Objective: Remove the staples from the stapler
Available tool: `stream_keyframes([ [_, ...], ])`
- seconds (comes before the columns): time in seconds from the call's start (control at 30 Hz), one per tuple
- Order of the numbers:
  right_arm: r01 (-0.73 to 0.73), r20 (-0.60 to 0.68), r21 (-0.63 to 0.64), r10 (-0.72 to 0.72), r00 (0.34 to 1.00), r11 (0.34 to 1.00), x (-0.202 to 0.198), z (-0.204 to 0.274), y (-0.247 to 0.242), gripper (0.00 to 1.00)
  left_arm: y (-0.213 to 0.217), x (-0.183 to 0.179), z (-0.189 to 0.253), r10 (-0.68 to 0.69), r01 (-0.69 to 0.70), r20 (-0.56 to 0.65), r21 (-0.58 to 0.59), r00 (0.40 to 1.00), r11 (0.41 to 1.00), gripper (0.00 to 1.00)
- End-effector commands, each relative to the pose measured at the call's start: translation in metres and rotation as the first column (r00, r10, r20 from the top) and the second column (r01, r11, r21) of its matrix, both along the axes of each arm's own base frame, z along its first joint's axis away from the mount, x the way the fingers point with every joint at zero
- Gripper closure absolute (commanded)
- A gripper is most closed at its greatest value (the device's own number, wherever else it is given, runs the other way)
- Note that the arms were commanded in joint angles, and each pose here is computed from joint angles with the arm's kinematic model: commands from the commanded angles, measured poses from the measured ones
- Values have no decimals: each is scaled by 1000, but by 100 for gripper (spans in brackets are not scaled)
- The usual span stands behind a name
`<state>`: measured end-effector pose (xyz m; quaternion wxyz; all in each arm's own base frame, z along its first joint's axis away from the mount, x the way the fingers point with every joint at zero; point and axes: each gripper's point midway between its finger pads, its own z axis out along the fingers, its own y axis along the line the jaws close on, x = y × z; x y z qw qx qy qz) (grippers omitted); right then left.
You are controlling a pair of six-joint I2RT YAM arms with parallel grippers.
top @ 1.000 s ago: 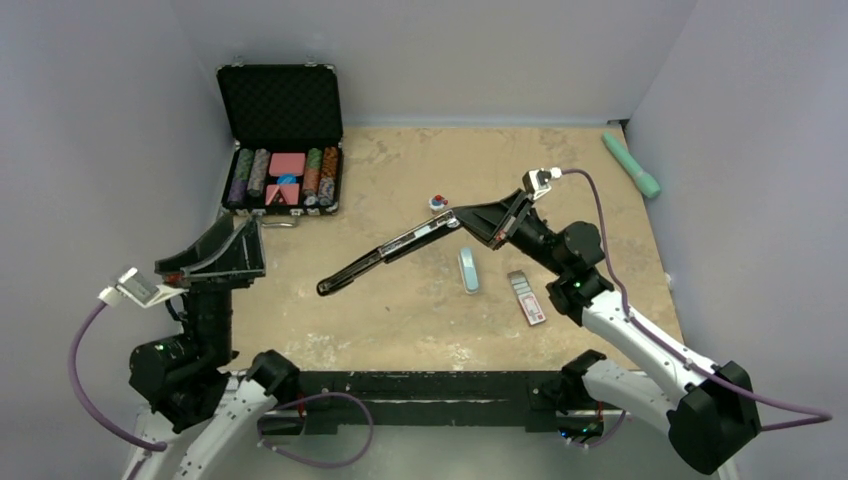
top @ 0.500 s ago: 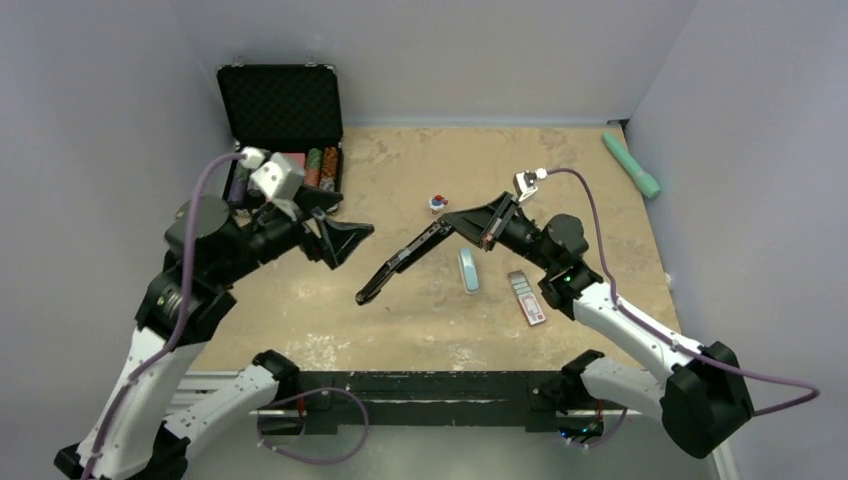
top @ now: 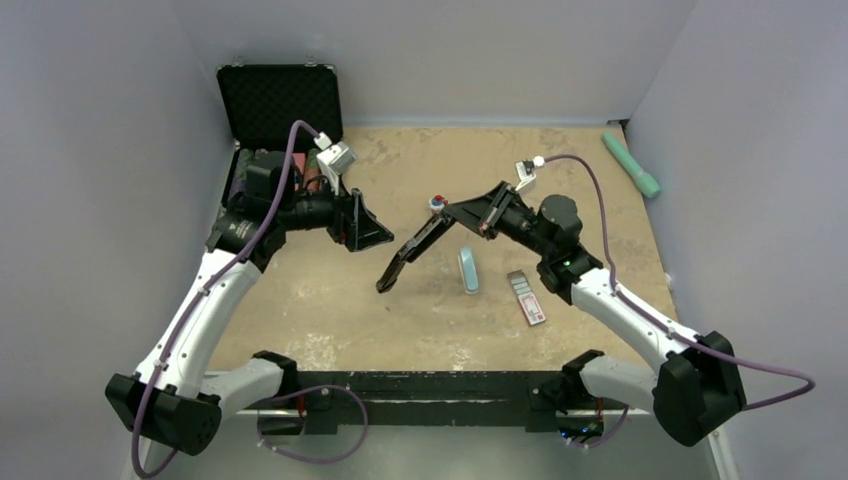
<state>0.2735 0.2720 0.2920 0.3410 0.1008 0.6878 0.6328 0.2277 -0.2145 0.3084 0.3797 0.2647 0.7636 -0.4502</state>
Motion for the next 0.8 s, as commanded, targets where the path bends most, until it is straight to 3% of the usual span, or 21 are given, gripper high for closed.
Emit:
stream_keyframes([
  [0.0,131,165,-79,-117,979,988,21,52,-14,100,9,12,5,108,-108,75,2,991,994,15],
  [0.13,227,203,-145,-195,959,963,36,61,-24,100,31,35,-17,363,-364,34,8,931,931,19],
  [0.27,292,221,-214,-245,944,932,47,55,-32,100,27,42,-51,443,-446,-59,-88,895,891,30],
  [0.37,336,240,-264,-276,931,904,53,50,-38,100,36,55,-96,551,-560,-144,-30,822,828,40],
  [0.77,429,277,-466,-333,901,774,59,29,-17,100,0,89,-177,551,-610,-367,-59,749,790,56],
])
